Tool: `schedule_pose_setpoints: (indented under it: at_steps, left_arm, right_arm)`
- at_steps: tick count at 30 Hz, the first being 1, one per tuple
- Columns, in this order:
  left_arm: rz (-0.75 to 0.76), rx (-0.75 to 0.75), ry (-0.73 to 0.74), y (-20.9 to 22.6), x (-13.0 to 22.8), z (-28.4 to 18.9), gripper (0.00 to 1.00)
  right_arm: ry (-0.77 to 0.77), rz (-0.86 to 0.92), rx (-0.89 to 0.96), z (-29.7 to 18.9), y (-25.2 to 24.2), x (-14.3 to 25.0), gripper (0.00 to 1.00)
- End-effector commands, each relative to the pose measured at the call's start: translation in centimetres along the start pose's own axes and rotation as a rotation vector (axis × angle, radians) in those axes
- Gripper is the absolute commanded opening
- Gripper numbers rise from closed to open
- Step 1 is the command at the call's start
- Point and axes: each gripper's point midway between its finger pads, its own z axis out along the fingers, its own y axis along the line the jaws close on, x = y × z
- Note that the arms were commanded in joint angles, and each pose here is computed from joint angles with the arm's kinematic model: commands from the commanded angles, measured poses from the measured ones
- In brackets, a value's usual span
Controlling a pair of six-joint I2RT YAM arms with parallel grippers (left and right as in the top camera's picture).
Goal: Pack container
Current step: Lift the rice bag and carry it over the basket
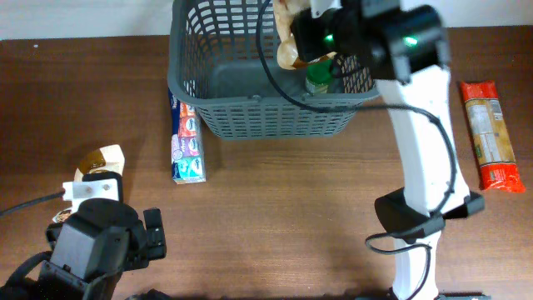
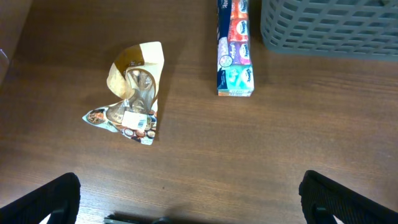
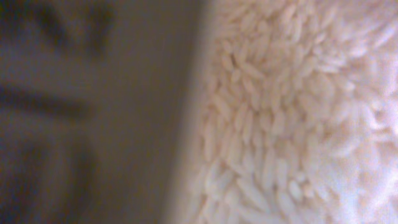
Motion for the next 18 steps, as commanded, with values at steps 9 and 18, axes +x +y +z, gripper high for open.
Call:
schedule_pose_setpoints:
  at_steps: [9,18]
  left_arm:
    - [0.01,0.007,0.011,-0.1,0.2,0.1,1.0]
    - [0.01,0.007,0.011,-0.1,0.2,0.1,1.0]
  right_arm:
    - [0.191,0.035,0.152,7.1,-6.0,5.8,0.04]
    - [0.317,0.087,0.181,9.5,-9.0,10.4,0.04]
